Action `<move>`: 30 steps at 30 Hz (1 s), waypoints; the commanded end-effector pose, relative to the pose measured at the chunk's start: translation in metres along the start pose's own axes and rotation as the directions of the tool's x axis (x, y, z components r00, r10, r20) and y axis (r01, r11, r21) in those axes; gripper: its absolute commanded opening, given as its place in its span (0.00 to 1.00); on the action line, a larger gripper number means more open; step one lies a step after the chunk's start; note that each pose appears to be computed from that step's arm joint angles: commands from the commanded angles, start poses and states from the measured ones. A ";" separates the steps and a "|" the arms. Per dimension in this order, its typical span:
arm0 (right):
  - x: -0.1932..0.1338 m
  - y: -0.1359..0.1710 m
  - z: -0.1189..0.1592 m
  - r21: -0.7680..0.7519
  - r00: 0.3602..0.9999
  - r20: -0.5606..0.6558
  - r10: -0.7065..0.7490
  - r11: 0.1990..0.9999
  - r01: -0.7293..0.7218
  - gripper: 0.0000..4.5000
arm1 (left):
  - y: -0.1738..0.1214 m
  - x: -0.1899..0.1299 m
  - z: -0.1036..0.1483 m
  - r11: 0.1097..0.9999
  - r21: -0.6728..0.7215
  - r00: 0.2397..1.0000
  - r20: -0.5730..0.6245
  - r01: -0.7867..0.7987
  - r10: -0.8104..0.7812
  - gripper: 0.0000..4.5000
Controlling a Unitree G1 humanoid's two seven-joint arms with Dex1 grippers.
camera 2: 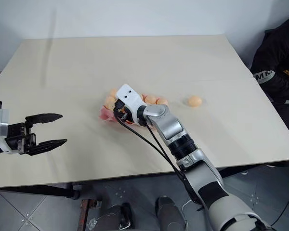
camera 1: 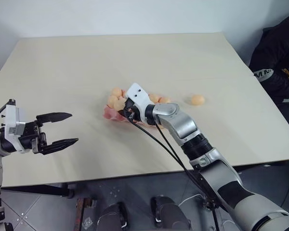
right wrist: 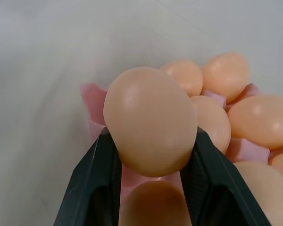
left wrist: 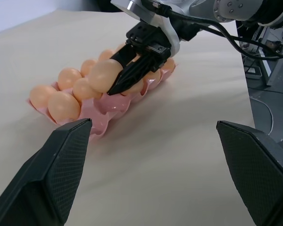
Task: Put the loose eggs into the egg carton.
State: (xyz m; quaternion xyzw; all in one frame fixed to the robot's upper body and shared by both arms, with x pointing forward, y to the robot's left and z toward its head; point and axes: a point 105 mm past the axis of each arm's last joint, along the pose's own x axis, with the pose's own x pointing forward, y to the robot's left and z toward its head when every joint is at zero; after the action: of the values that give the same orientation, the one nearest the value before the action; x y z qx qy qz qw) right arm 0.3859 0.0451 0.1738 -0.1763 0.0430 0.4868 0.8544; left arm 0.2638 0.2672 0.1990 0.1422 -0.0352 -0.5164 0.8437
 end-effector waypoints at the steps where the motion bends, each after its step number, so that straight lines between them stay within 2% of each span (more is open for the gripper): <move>1: 0.002 0.007 0.015 -0.068 0.998 0.039 0.046 0.997 -0.044 0.45 | 0.000 -0.004 0.014 0.998 0.058 1.000 0.018 -0.017 0.016 1.00; 8: -0.001 0.013 0.025 -0.090 0.994 0.067 0.082 0.993 -0.076 0.99 | 0.001 -0.002 0.014 0.998 0.058 1.000 0.021 -0.018 0.017 1.00; 14: -0.014 0.009 0.043 -0.097 0.988 0.124 0.094 0.992 -0.083 1.00 | 0.004 0.001 0.015 0.998 0.059 1.000 0.023 -0.012 0.010 1.00; 19: -0.063 -0.007 0.062 -0.051 0.971 0.216 0.099 0.995 -0.090 1.00 | 0.005 0.000 0.015 0.998 0.061 1.000 0.024 -0.014 0.013 1.00; 26: -0.144 -0.034 0.032 -0.031 0.988 0.154 0.002 1.000 0.002 1.00 | 0.011 0.006 0.012 0.999 0.052 0.999 0.035 -0.010 0.008 1.00; 30: -0.166 -0.044 0.022 -0.015 0.989 0.133 -0.070 0.997 0.072 1.00 | 0.015 0.014 0.012 0.998 0.055 0.999 0.053 0.007 -0.010 1.00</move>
State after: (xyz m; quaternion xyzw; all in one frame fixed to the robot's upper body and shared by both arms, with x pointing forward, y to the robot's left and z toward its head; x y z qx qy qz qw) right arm 0.3436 -0.1024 0.2298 -0.1515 0.0108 0.4626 0.8734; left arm 0.2796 0.2606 0.2078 0.1426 -0.0575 -0.5193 0.8406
